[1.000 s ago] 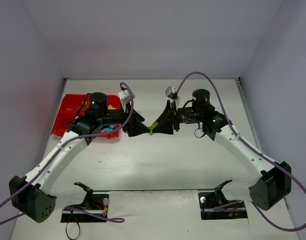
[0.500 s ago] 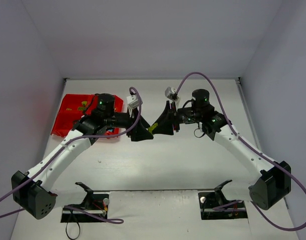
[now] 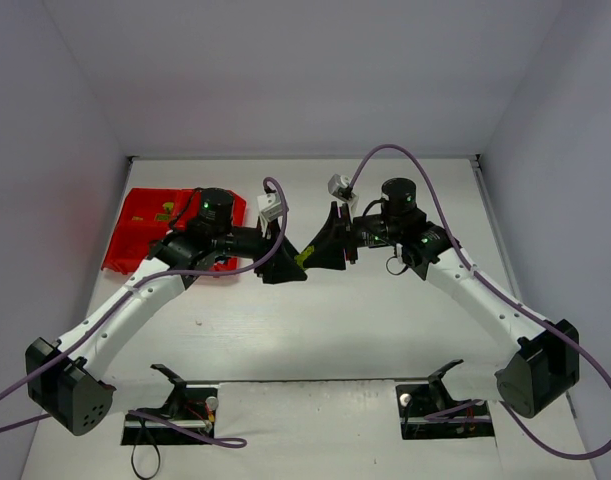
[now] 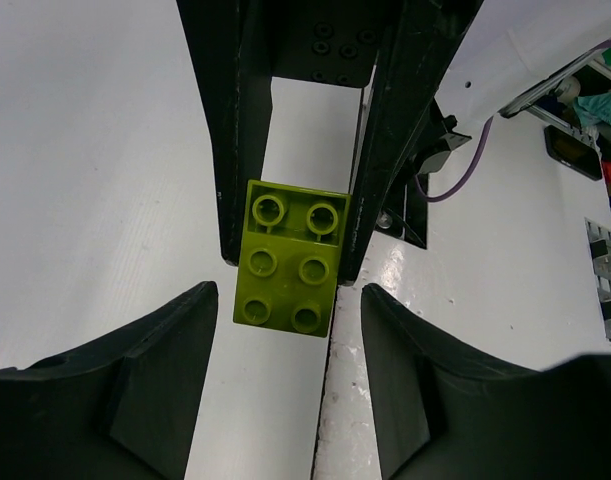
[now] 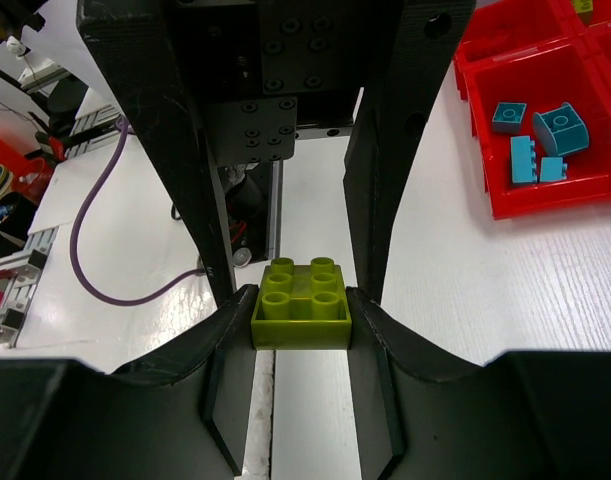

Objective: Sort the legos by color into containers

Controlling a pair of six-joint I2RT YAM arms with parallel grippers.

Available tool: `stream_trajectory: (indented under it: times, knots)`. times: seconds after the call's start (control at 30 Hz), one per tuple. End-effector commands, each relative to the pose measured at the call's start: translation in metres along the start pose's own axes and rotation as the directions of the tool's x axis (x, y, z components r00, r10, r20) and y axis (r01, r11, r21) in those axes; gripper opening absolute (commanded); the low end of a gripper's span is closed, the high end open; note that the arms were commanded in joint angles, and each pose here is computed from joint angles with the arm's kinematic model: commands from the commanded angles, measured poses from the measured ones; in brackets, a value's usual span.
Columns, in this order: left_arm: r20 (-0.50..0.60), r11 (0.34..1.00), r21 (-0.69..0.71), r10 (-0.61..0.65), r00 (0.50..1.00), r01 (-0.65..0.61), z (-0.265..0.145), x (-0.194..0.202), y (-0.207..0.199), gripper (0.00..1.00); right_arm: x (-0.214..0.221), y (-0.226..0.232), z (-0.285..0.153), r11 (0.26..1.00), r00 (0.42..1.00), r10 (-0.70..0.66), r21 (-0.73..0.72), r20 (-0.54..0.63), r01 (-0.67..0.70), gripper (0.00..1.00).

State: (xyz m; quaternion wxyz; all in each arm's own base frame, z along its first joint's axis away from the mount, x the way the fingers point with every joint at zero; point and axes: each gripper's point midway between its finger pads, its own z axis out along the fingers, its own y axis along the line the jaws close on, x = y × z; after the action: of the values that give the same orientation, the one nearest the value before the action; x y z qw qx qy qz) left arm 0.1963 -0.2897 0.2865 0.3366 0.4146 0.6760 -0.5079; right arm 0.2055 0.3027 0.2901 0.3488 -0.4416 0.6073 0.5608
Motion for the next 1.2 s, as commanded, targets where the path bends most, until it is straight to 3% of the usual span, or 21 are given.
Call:
stream_trajectory:
  times: [0.0,0.2,0.43,0.53,0.57,0.63,0.67,0.97,1.07,1.17]
  knots:
    - [0.081,0.992,0.032,0.122,0.989,-0.124,-0.004,-0.035,-0.015,0.53,-0.024,0.011,-0.001,0.994,0.994,-0.098,-0.048,0.042,0.1,0.0]
    - [0.086,0.992,0.036,0.12,0.989,-0.123,-0.003,-0.037,-0.015,0.48,-0.021,0.011,-0.001,0.994,0.994,-0.097,-0.05,0.039,0.099,0.0]
    - [0.075,0.993,0.048,0.105,0.992,-0.109,-0.001,-0.032,-0.014,0.15,-0.018,0.009,-0.001,0.994,0.995,-0.095,-0.043,0.036,0.096,0.0]
    - [0.061,0.994,0.038,0.096,0.993,-0.099,-0.001,-0.026,-0.011,0.08,-0.018,0.004,-0.001,0.996,0.995,-0.094,-0.009,0.039,0.094,0.17]
    - [0.057,0.995,0.033,0.093,0.994,-0.095,-0.001,-0.024,-0.01,0.08,-0.018,0.001,-0.002,0.996,0.995,-0.094,0.012,0.041,0.093,0.3]
    - [0.046,0.996,0.018,0.082,0.996,-0.083,0.0,-0.018,-0.006,0.08,-0.017,-0.003,-0.003,0.995,0.995,-0.094,0.035,0.043,0.092,0.39]
    - [0.044,0.997,0.002,0.08,0.996,-0.08,0.0,-0.017,-0.004,0.08,-0.017,-0.005,-0.004,0.995,0.995,-0.093,0.046,0.044,0.091,0.5]
    - [-0.061,0.974,-0.224,-0.025,0.998,0.011,-0.005,0.025,0.047,0.08,-0.025,-0.054,-0.041,0.961,0.994,-0.058,0.274,0.093,0.031,0.63]
    - [-0.045,0.929,-0.366,-0.085,0.995,0.063,-0.019,0.029,0.079,0.07,-0.021,-0.093,-0.072,0.877,0.99,-0.02,0.478,0.139,-0.05,0.65]
    - [0.056,0.843,-0.513,-0.157,0.986,0.163,-0.055,0.018,0.118,0.08,-0.013,-0.111,-0.093,0.806,0.985,0.01,0.582,0.173,-0.11,0.66]
